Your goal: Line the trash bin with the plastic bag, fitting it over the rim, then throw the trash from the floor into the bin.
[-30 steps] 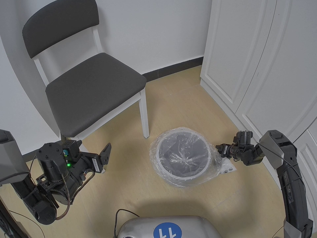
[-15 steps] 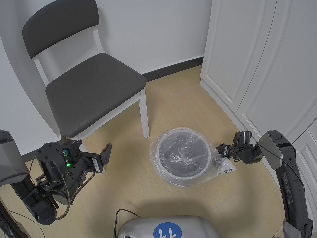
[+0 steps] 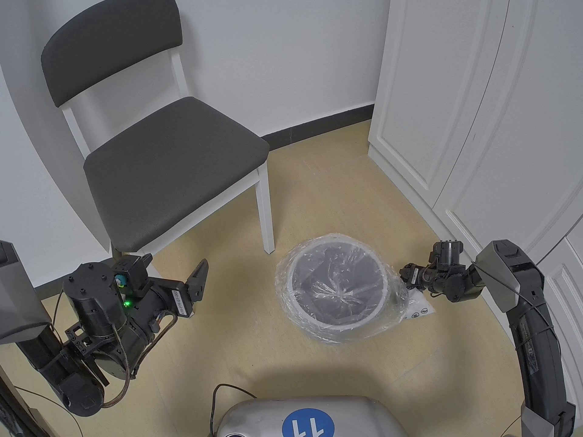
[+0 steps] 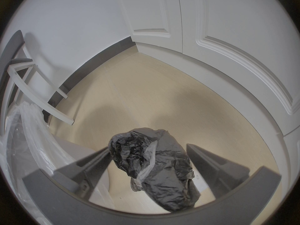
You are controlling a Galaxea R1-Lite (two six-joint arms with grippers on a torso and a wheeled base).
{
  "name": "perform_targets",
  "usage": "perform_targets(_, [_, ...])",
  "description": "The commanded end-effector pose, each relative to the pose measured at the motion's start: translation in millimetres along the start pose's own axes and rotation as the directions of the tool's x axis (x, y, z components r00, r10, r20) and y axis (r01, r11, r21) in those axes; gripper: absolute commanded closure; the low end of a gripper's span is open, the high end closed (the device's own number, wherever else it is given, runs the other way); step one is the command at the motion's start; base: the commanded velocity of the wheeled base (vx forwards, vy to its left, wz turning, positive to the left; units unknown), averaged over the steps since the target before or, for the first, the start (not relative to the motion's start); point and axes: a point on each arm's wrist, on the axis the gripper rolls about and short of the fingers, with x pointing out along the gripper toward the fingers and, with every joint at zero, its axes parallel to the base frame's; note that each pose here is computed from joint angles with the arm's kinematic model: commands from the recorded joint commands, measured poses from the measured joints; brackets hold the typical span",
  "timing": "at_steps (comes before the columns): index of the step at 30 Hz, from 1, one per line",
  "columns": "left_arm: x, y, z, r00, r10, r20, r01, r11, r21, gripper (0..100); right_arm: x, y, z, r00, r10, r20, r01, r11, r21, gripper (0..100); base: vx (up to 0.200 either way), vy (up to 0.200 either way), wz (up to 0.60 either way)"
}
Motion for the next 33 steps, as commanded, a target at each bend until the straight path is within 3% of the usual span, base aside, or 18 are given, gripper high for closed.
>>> perform_targets(1, [-1.0,-2.3,1.3,1.000,-0.010,0.006,0.010,1.000,-0.001,0,-0.4,-0.5,1.2,1.000,0.001,0.009,-0.001,1.000,0.000,100,0.000,0.000,0.00])
perform_targets(15, [-3.4,-5.6,2.5,1.000,-0.024,0.011,0.024,1.000,-0.002,0,-10.3,-5.0,10.1,0.993,0.013,0.116,-0.015,1.000,0.018,100,0.000,0.000,0.00])
perform_targets(16, [-3.9,-5.4,3.6,1.000,-0.025,0.015,0.025,1.000,-0.002,0,-36.3,-0.8,38.5,0.989,0.020,0.148,-0.024,0.999,0.026,100,0.000,0.000,0.00])
perform_targets(24, [-9.9,-9.4,10.4,0.998,-0.048,0.042,0.049,0.999,-0.009,0,-154.3,26.7,134.9,0.954,0.049,0.295,-0.062,0.998,0.034,100,0.000,0.000,0.00])
perform_targets(26, [-10.5,-10.4,10.7,0.998,-0.053,0.044,0.053,0.999,-0.009,0,-170.8,33.1,143.1,0.947,0.061,0.316,-0.079,0.996,0.045,100,0.000,0.000,0.00])
perform_targets(29, [-9.8,-12.2,9.7,0.998,-0.057,0.041,0.058,0.998,-0.006,0,-225.0,63.8,160.5,0.918,0.128,0.376,-0.164,0.984,0.066,100,0.000,0.000,0.00])
perform_targets(30, [-9.8,-12.2,9.7,0.998,-0.057,0.041,0.058,0.998,-0.006,0,-225.0,63.8,160.5,0.918,0.128,0.376,-0.164,0.984,0.066,100,0.000,0.000,0.00])
perform_targets(33, [-8.9,-14.0,10.3,0.998,-0.036,0.047,0.037,0.999,-0.008,0,-258.2,97.1,153.9,0.904,0.208,0.375,-0.242,0.969,0.046,100,0.000,0.000,0.00])
